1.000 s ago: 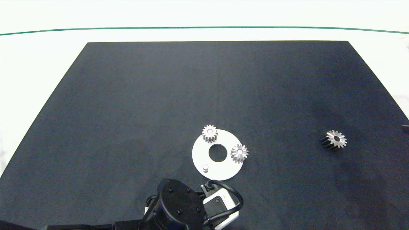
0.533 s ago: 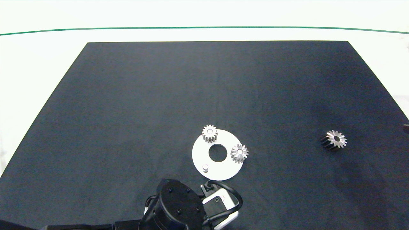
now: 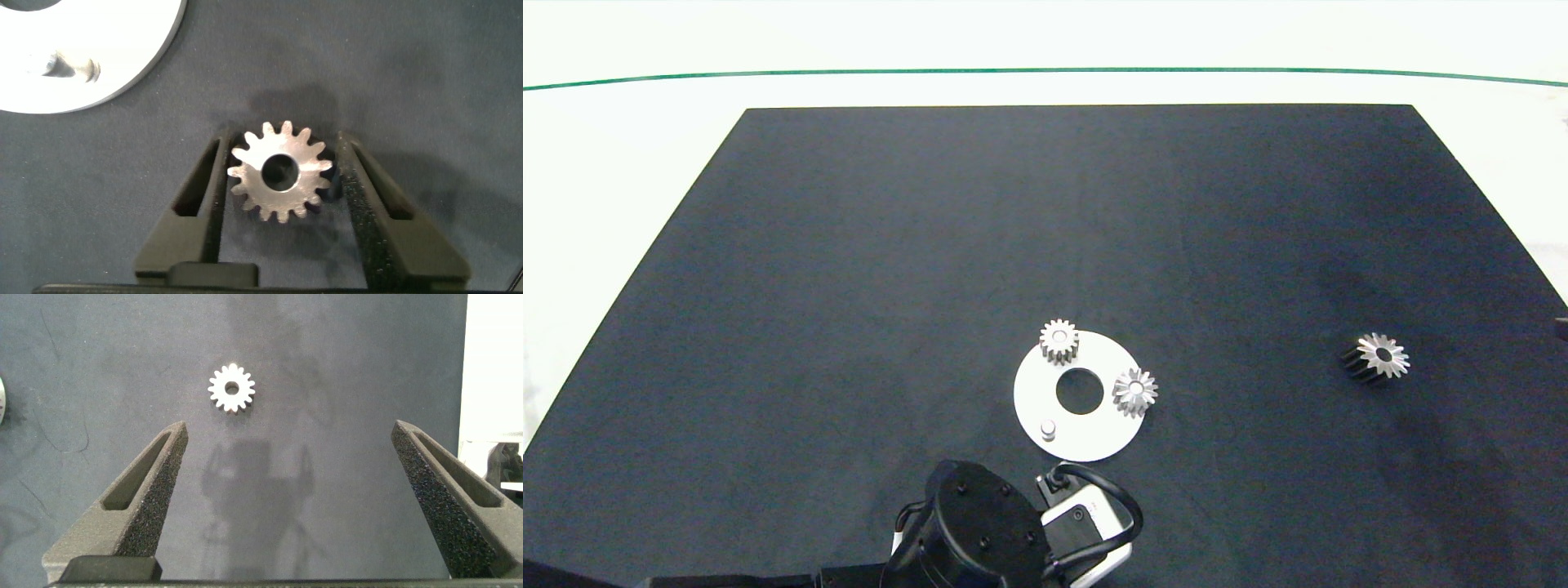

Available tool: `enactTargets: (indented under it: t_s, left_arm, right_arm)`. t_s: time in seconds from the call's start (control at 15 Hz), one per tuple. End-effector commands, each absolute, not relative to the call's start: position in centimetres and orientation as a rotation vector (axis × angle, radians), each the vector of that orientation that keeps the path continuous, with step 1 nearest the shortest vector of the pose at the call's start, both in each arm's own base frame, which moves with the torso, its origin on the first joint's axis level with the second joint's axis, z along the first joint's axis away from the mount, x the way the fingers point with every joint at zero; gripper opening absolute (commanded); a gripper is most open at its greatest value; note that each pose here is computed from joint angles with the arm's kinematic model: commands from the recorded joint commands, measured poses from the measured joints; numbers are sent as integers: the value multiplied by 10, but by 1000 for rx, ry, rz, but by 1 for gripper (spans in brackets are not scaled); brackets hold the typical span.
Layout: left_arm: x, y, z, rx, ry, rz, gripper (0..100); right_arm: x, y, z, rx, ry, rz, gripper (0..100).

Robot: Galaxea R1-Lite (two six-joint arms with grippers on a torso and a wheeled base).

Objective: Remove an incorrectly installed larger gear and replace it with the correct smaller gear

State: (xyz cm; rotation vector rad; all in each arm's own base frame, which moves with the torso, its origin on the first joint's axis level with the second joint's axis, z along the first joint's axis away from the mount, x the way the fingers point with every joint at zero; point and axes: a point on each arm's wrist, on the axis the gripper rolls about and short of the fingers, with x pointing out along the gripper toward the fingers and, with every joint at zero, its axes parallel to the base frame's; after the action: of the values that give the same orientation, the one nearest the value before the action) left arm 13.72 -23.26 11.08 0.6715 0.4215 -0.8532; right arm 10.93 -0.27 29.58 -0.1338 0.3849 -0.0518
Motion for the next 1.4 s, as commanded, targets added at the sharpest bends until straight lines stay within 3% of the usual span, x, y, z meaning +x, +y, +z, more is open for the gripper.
enactTargets:
  t_s: [0.07, 0.8, 1.4]
  left_arm:
    - [138, -233, 108, 677, 426, -852, 42]
    - [138, -233, 109, 676, 426, -850, 20]
    - [135, -234, 112, 672, 410, -860, 19]
  right_arm:
    - [109, -3, 296, -135, 386, -52, 100]
    - [109, -3, 296, -135, 385, -52, 100]
    - [109, -3, 296, -135, 385, -52, 100]
